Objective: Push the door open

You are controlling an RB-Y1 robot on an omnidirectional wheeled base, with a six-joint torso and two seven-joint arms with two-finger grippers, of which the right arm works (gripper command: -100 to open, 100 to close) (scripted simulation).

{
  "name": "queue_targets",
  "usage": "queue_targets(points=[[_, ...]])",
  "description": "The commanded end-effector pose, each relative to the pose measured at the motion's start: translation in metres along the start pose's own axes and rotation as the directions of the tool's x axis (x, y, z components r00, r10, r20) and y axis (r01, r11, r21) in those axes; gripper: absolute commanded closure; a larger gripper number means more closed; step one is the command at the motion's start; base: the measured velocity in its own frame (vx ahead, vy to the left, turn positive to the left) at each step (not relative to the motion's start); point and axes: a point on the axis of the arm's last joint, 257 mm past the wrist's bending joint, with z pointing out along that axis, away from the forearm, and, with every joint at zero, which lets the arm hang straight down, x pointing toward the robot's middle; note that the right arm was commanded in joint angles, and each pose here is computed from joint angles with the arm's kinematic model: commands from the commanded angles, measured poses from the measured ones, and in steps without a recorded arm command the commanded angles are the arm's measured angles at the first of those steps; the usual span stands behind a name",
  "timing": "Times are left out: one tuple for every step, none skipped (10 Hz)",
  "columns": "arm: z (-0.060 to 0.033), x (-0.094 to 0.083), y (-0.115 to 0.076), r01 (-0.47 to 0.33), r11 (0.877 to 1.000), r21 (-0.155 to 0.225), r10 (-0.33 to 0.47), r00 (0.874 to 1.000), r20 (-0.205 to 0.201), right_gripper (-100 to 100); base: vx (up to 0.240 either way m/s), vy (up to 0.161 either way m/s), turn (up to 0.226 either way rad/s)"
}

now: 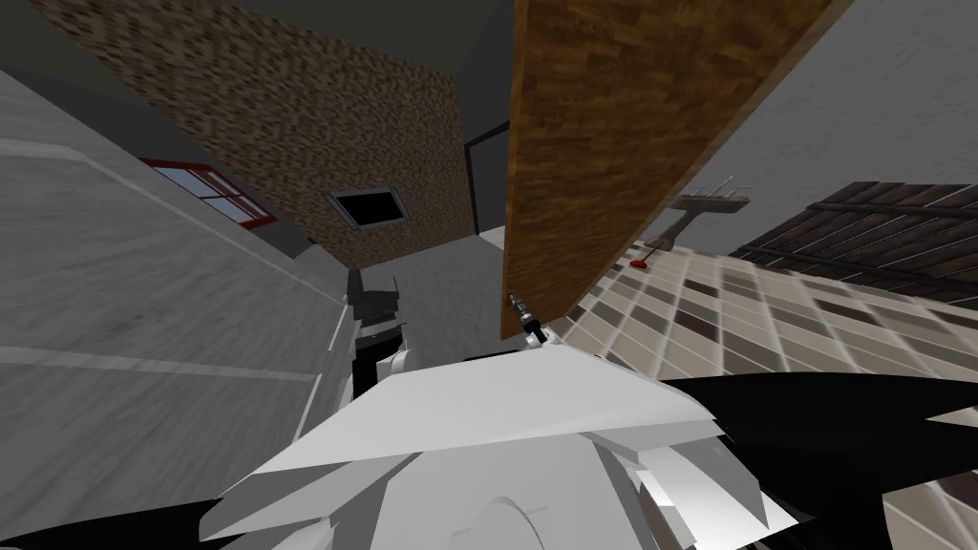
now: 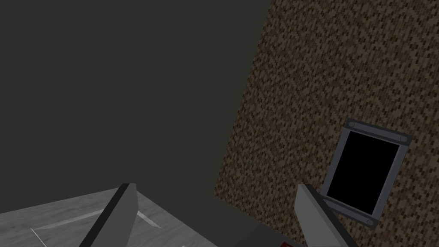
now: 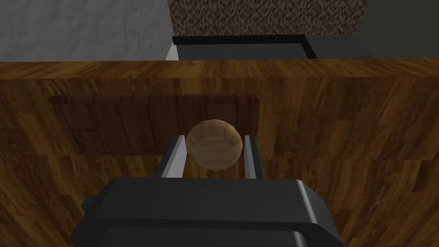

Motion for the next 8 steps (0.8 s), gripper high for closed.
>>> queue_targets(points=[[0.002,-0.01,0.005,0.005,1.0,-0.009,-0.005,1.0,0.018,100,0.18,0.076,-0.037],[0.002,-0.01,0.005,0.005,1.0,-0.009,-0.005,1.0,0.018,100,0.119,0.055,-0.012],[0.0012,-0.017,0.005,0.007,1.0,-0.009,-0.007,0.999,0.035,100,0.128,0.048,-0.015],[0.0005,-0.022,0.005,0.008,1.0,-0.009,-0.008,0.999,0.047,100,0.197,0.069,-0.041],[-0.0002,-0.028,0.005,0.009,1.0,-0.009,-0.009,0.998,0.061,100,0.186,0.064,-0.033],[-0.0011,-0.034,0.005,0.01,1.0,-0.009,-0.009,0.997,0.076,100,0.199,0.063,-0.033],[-0.0011,-0.034,0.005,0.01,1.0,-0.009,-0.009,0.997,0.076,100,0.158,0.058,-0.026],[-0.0026,-0.043,0.006,0.011,1.0,-0.009,-0.01,0.995,0.1,100,0.163,0.085,-0.069]])
